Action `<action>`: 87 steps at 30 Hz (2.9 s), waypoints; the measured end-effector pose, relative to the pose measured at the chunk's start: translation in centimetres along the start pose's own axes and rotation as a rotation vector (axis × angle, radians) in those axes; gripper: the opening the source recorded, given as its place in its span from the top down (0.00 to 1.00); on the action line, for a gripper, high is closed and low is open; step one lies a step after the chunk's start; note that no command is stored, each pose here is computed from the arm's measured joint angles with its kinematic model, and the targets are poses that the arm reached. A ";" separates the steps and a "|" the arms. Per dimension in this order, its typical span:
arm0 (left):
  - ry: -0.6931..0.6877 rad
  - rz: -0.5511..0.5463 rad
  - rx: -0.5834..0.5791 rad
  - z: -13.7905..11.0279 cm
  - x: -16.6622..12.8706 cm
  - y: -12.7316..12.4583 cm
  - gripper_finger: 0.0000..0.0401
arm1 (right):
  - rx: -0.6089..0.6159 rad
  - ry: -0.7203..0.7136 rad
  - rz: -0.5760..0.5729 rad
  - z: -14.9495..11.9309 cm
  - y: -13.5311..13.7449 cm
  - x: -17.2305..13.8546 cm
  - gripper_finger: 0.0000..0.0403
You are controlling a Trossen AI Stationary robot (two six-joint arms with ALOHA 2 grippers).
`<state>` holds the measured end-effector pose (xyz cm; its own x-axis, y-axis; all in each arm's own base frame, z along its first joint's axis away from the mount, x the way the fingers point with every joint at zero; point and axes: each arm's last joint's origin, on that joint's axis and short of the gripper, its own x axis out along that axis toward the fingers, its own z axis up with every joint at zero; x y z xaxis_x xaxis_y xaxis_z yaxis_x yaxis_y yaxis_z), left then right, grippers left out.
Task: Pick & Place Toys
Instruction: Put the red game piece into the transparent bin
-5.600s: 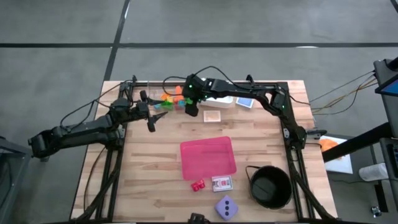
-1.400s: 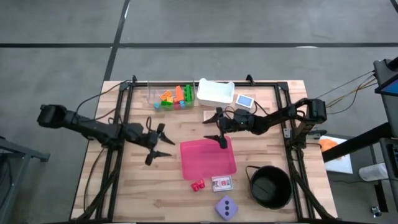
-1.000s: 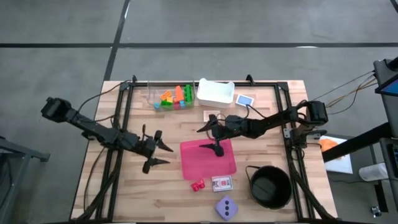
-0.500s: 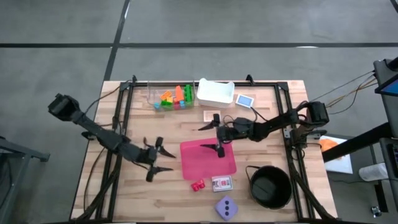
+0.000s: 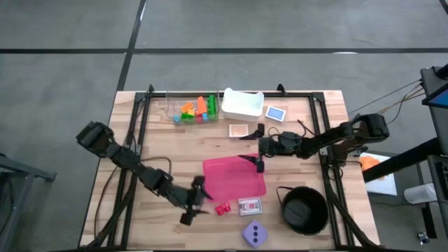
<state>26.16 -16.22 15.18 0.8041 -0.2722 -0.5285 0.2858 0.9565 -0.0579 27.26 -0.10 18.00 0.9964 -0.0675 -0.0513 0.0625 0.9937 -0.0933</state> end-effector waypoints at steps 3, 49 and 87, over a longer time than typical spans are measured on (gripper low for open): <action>0.046 -0.021 0.020 0.5 1.3 -1.5 0.36 | 0.003 -0.012 -0.004 0.3 -0.1 -0.9 0.18; 0.179 0.185 -0.202 0.9 5.1 -0.6 0.36 | 0.042 0.028 -0.060 -0.1 -0.3 -1.7 0.18; 0.365 0.228 -0.214 0.5 7.7 -0.4 0.36 | 0.044 0.050 -0.087 -0.3 -0.4 -1.7 0.18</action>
<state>32.48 -18.78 11.54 0.5870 -0.0352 -0.8088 -0.0214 0.9980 -0.0590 25.56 -0.36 17.87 0.9830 -0.1574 -0.0942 0.1526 0.9867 -0.0562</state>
